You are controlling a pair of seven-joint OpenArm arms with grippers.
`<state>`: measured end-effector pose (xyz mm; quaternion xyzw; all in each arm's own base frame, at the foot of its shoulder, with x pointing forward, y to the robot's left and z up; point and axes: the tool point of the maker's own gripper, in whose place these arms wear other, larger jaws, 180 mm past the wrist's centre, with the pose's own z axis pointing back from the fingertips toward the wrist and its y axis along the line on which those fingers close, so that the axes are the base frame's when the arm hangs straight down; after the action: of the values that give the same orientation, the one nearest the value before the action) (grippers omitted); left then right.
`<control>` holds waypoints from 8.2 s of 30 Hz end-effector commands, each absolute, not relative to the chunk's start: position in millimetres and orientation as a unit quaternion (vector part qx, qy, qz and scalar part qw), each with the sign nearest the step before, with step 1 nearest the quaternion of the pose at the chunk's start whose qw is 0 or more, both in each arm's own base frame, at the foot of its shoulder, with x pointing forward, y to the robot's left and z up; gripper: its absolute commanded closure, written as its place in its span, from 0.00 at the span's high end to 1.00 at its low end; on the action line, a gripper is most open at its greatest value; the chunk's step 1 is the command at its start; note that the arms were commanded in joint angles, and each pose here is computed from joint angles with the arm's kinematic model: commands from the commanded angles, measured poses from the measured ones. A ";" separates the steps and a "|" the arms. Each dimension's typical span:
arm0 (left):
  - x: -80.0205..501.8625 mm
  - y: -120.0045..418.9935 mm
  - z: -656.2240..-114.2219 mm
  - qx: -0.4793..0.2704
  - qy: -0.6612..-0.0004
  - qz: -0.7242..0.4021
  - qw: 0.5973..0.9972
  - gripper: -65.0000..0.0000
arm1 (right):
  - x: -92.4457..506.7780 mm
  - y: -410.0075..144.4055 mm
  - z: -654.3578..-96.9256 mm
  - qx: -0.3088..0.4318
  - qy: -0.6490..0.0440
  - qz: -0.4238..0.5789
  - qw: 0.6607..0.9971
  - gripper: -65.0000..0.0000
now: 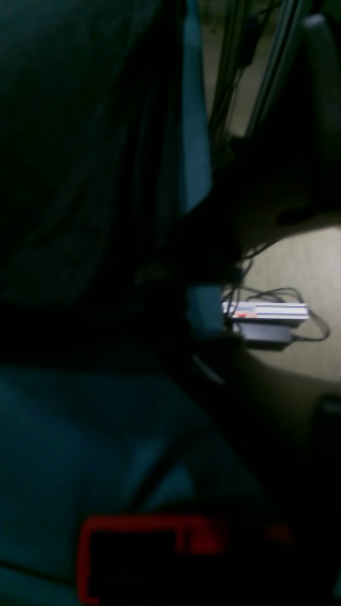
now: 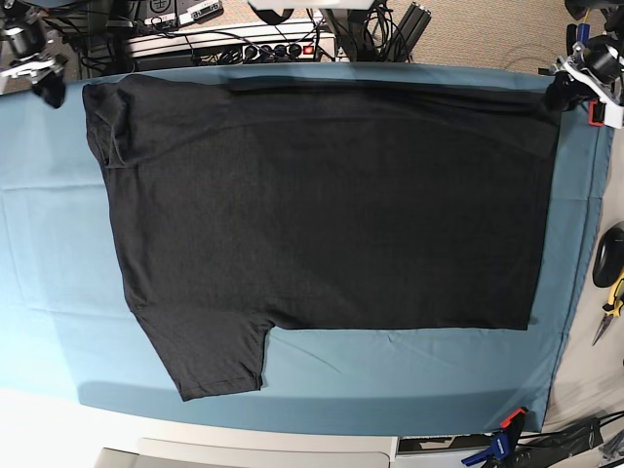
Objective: Fold the T-shirt properly
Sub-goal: 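Open both grippers and release the shirt edge, then move the right gripper down to the sleeve and grasp it, then reach the left gripper to the opposite hem corner and grasp it, then lift both held corners and fold that half over toward the collar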
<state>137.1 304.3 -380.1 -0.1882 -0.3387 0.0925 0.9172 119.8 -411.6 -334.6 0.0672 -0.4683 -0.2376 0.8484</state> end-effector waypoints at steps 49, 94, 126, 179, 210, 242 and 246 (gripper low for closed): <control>338.1 302.6 -258.4 -0.027 -0.518 -0.110 0.847 0.31 | 557.0 -327.9 -239.6 0.232 -0.544 -0.252 0.766 0.43; 336.0 302.0 -260.9 -0.030 -0.517 -0.110 0.849 0.31 | 500.5 -303.4 -373.8 0.149 -0.445 -0.271 0.840 0.43; 390.9 336.4 -279.0 -0.116 -0.517 0.042 0.847 0.28 | 502.9 -297.7 -361.1 0.166 -0.478 -0.220 0.834 0.00; 464.5 318.1 -382.6 -0.185 -0.322 0.227 0.900 0.28 | 493.0 -296.6 -373.9 0.166 -0.470 -0.218 0.839 0.00; 486.3 286.7 -377.8 -0.189 -0.345 0.204 0.896 0.28 | 491.7 -293.8 -375.6 0.170 -0.463 -0.214 0.843 0.00; 508.4 272.1 -327.4 -0.278 -0.421 0.165 0.848 0.00 | 480.9 -316.5 -346.9 0.205 -0.523 -0.169 0.810 0.00; 508.6 284.1 -309.9 -0.284 -0.427 0.160 0.843 0.00 | 477.3 -336.2 -335.3 0.218 -0.530 -0.198 0.795 0.00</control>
<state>491.3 274.7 -342.2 -0.2788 -0.3859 0.1622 0.8643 463.0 -326.0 -364.6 0.2188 -0.4940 -0.2048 0.8162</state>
